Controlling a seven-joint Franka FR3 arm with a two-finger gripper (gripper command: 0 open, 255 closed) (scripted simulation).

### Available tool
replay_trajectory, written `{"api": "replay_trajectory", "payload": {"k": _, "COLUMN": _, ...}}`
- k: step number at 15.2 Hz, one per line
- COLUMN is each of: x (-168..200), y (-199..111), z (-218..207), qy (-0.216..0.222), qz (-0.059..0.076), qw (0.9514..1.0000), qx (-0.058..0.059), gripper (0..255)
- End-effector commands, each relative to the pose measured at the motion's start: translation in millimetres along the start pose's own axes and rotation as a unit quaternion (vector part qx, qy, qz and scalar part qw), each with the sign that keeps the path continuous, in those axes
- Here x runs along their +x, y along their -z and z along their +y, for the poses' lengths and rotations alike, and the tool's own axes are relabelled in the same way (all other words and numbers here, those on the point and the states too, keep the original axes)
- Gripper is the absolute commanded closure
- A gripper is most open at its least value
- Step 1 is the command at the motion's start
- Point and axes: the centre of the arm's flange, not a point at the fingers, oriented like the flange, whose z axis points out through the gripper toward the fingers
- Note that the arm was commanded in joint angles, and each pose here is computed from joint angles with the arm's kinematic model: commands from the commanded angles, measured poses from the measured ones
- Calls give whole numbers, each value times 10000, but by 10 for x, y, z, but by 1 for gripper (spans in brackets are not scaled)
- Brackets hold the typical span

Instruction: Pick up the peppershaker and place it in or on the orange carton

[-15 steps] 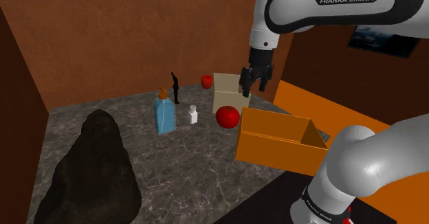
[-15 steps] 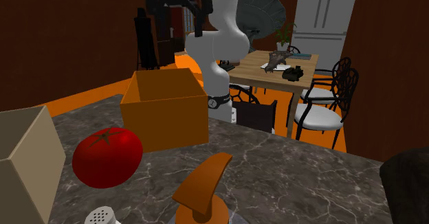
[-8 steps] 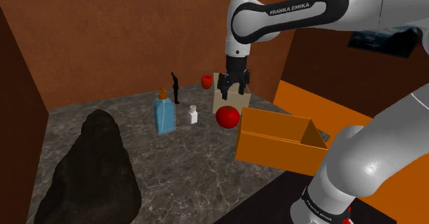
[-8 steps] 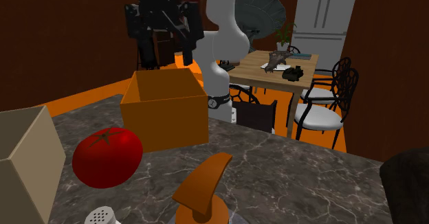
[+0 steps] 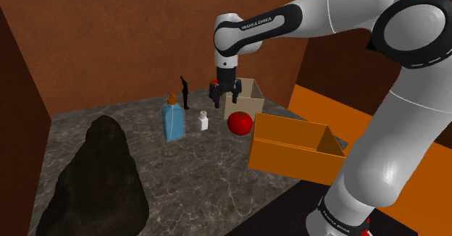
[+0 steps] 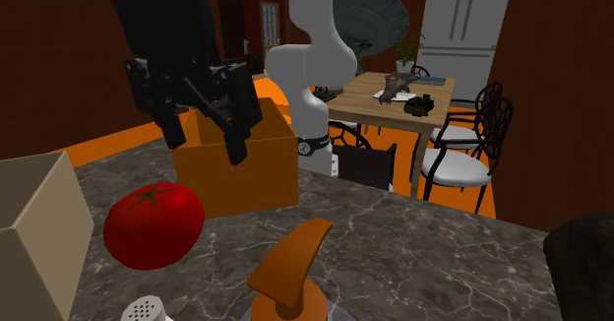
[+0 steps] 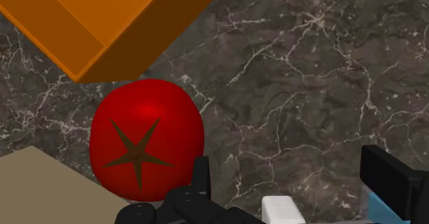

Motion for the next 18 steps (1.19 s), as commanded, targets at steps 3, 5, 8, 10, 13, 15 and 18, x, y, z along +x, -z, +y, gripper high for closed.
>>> {"api": "replay_trajectory", "payload": {"k": 3, "x": 524, "y": -190, "z": -106, "qy": -40, "qz": -122, "qw": 9999, "qx": -2, "gripper": 0}}
{"api": "replay_trajectory", "payload": {"k": 5, "x": 778, "y": -301, "z": -150, "qy": -60, "qz": -182, "qw": 9998, "qx": -4, "gripper": 0}}
{"api": "replay_trajectory", "payload": {"k": 8, "x": 1158, "y": -472, "z": -215, "qy": -89, "qz": -273, "qw": 9996, "qx": -6, "gripper": 0}}
{"api": "replay_trajectory", "payload": {"k": 10, "x": 1409, "y": -591, "z": -256, "qy": -109, "qz": -333, "qw": 9994, "qx": -7, "gripper": 0}}
{"api": "replay_trajectory", "payload": {"k": 13, "x": 1717, "y": -740, "z": -306, "qy": -133, "qz": -408, "qw": 9991, "qx": -9, "gripper": 0}}
{"api": "replay_trajectory", "payload": {"k": 15, "x": 1708, "y": -846, "z": -306, "qy": -133, "qz": -408, "qw": 9991, "qx": -9, "gripper": 0}}
{"api": "replay_trajectory", "payload": {"k": 18, "x": 1695, "y": -1003, "z": -306, "qy": -133, "qz": -408, "qw": 9991, "qx": -9, "gripper": 0}}
